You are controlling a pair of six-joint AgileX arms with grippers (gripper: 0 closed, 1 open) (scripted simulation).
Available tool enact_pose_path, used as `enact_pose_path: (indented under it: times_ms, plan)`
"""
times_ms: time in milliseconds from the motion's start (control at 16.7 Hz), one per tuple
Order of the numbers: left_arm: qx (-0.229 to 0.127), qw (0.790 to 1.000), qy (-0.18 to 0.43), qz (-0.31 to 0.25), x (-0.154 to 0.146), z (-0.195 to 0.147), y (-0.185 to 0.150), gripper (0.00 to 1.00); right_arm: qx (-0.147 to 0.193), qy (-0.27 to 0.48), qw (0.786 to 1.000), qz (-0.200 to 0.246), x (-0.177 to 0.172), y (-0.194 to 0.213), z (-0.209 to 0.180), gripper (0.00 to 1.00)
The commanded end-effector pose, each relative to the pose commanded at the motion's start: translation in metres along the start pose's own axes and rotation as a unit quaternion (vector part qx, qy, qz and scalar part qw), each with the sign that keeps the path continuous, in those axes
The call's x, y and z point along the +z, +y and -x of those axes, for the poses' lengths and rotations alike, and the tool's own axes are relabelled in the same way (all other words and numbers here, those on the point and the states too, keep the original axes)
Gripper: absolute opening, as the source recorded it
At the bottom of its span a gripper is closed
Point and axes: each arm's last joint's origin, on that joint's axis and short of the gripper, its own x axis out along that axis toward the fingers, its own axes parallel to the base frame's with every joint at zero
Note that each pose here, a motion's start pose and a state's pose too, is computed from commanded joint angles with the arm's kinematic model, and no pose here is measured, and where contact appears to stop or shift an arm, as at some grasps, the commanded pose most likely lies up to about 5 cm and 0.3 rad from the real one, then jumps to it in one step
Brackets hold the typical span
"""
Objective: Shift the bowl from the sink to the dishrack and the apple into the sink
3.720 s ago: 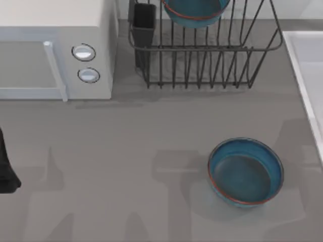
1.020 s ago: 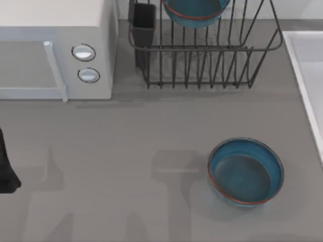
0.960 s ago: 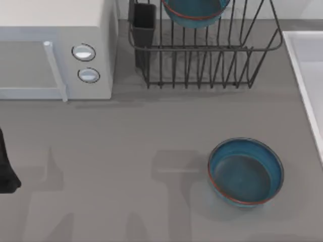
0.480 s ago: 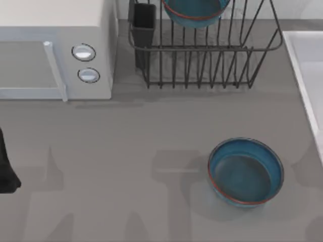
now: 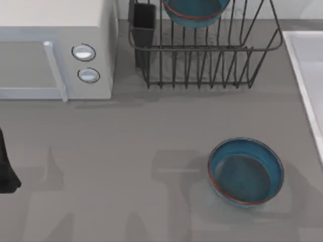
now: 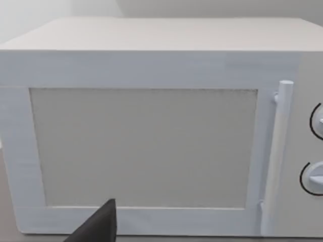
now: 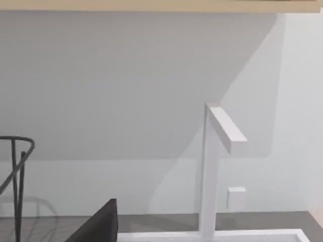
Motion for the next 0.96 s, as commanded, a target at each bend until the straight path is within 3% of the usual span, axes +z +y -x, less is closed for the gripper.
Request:
enact_pose_path:
  times_ms: [360,780,960]
  plan:
    - [0.0,1.0,0.0,0.0,0.0,0.0,0.0,1.0,0.023,-0.066,0.997,0.023,0.033,0.031,0.068,1.0]
    - [0.0,1.0,0.0,0.0,0.0,0.0,0.0,1.0,0.031,0.034,0.999,-0.003,-0.036,0.043,0.094,1.0]
    - [0.0,1.0,0.0,0.0,0.0,0.0,0.0,1.0,0.031,0.042,0.999,-0.007,-0.04,0.044,0.095,1.0]
